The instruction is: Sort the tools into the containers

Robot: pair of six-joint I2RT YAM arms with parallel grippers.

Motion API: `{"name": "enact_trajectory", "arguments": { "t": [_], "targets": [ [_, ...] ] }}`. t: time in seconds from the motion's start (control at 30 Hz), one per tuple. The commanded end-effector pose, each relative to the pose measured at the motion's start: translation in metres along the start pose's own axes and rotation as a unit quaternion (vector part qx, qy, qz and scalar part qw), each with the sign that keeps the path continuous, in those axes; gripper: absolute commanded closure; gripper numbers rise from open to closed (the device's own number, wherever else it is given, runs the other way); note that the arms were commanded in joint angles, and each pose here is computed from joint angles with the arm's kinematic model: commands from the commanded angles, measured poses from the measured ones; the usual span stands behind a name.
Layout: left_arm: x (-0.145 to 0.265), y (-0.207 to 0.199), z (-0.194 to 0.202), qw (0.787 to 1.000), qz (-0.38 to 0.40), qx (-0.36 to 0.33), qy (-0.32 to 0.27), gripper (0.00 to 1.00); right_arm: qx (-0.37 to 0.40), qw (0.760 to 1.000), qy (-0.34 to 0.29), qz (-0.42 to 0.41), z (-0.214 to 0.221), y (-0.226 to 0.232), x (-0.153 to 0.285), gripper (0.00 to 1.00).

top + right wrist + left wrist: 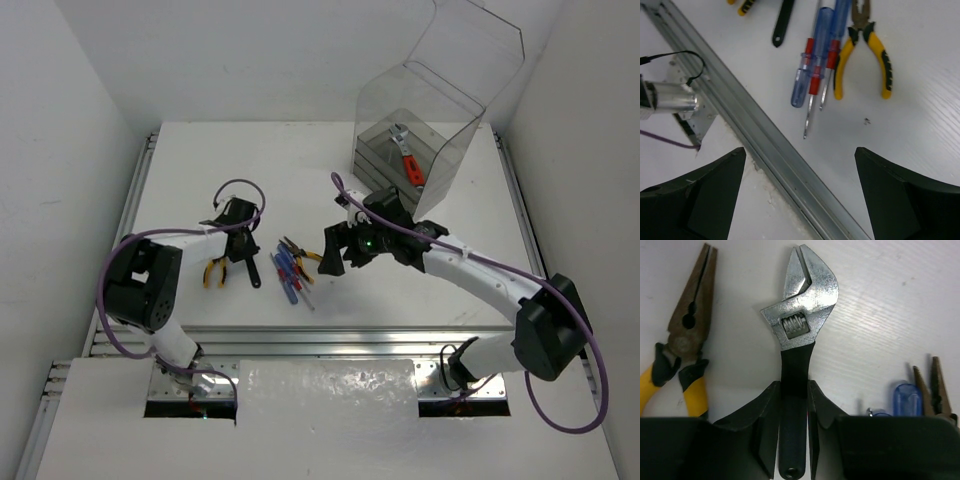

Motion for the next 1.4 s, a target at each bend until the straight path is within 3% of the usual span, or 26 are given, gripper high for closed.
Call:
{"name": "enact_trajectory", "arguments": {
  "t": [0.0,0.07,0.4,0.57,0.73,0.93,1.13,1.27,1.37],
  "targets": [
    [-0.01,0.007,0.036,0.996,0.031,-0.001,0.081,1.0,0.023,0.99,-0.054,-0.126,-0.015,0.026,-0.003,0.09],
    [-0.004,0.002,0.032,0.996,0.054,0.005,0.067,1.0,0.009,0.986,-0.036,-0.165,-0.01,0.028,-0.013,0.01],
    [0.062,-0.017,0.026,0.987,0.157,0.032,-0.032,1.0,-0.033,0.982,-0.054,-0.176,-0.015,0.028,-0.077,0.06],
    [0.08,-0.017,0.026,0.979,0.193,0.046,-0.053,1.0,-0.033,0.982,-0.059,-0.178,-0.003,0.038,-0.096,0.08],
    [0.079,-0.016,0.03,0.978,0.197,0.05,-0.049,1.0,-0.102,0.981,-0.038,-0.159,0.015,0.039,-0.11,0.08],
    [0.09,-0.02,0.031,0.966,0.242,0.07,-0.055,1.0,-0.115,0.98,-0.053,-0.154,0.018,0.06,-0.127,0.12],
    [0.111,-0.023,0.027,0.953,0.281,0.091,-0.071,1.0,-0.16,0.979,-0.045,-0.115,0.02,0.062,-0.143,0.21],
    [0.119,-0.025,0.028,0.945,0.304,0.096,-0.075,1.0,-0.16,0.976,-0.054,-0.135,0.009,0.071,-0.151,0.39],
    [0.122,-0.026,0.032,0.942,0.318,0.092,-0.065,1.0,-0.138,0.976,-0.068,-0.152,-0.003,0.078,-0.149,0.46]
  ]
}}
Point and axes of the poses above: each gripper's point midway between its finger pads, its own x axis back along the fingers, its own y axis along the line the jaws close on, z = x × y, the point moved 8 cm from there along x, back along the fingers, and after that the axes turned 1 degree about -x, right-handed, at the moved point
